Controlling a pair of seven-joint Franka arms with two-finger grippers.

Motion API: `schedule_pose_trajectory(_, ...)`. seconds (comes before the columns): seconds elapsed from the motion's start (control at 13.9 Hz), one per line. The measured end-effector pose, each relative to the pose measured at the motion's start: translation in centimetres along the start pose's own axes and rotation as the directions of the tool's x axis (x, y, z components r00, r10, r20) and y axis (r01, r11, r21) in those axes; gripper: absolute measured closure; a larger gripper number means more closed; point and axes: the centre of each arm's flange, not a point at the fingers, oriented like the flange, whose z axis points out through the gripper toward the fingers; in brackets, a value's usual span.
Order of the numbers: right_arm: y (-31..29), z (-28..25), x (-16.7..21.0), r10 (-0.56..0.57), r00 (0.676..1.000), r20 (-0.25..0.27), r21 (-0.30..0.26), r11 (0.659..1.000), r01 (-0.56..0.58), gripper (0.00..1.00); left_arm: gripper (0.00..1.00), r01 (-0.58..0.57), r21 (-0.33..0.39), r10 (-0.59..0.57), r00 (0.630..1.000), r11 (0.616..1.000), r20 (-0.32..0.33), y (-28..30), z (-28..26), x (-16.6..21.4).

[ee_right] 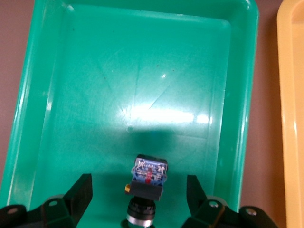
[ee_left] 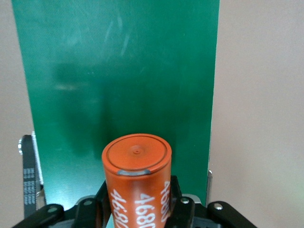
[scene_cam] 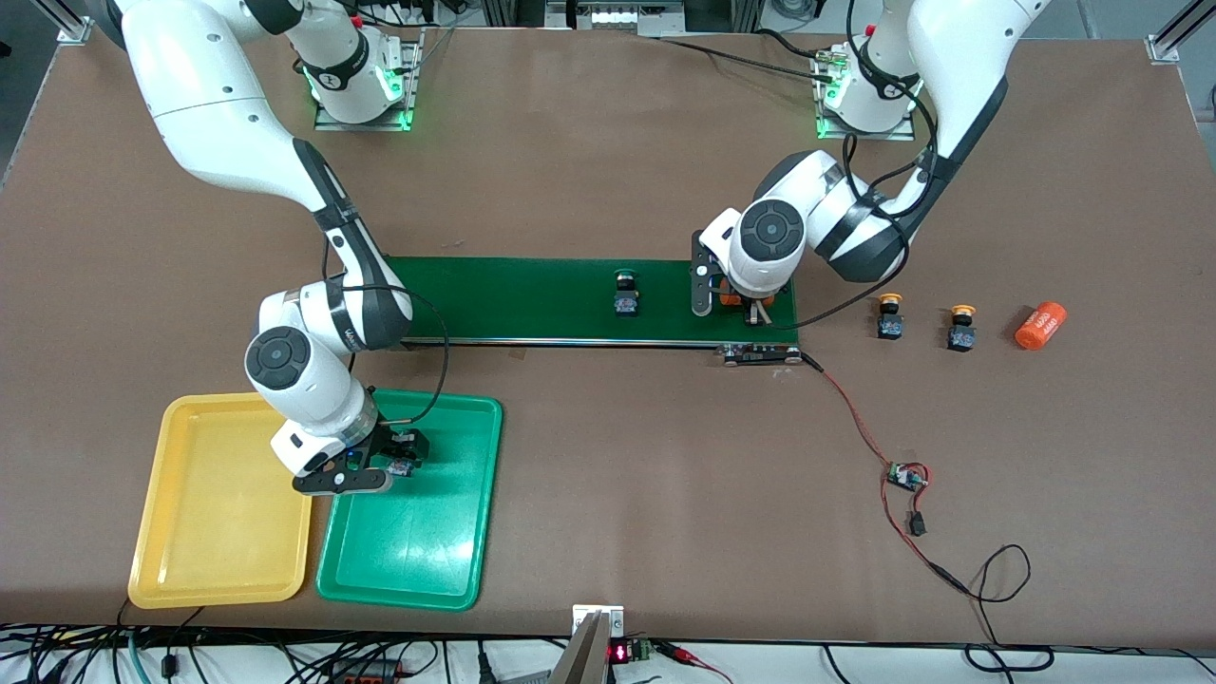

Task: Sort buttons by color to trays
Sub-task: 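Place the orange battery on the conveyor while the right gripper returns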

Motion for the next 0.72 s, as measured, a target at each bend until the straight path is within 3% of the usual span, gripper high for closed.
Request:
schedule_pose_trajectory(0.36,-0.1,-2.3,-1.8,-0.001,0.995,0.105,-0.028,1.0,0.004,0.0,0.48,-0.009,0.007,0.009,1.0,1.0,-0.002,-0.3,-0.3,-0.1)
schedule_pose_trajectory(0.5,0.0,-4.6,-2.1,0.011,0.989,0.151,-0.047,0.999,-0.004,0.0,0.35,-0.037,0.023,0.038,0.999,0.999,-0.005,-0.4,-1.1,-0.2)
schedule_pose_trajectory(0.72,-0.1,-8.6,-2.7,0.026,0.975,0.219,-0.074,0.997,-0.01,0.0,0.05,-0.041,0.072,0.042,0.999,0.997,-0.007,-0.8,-3.6,-0.8)
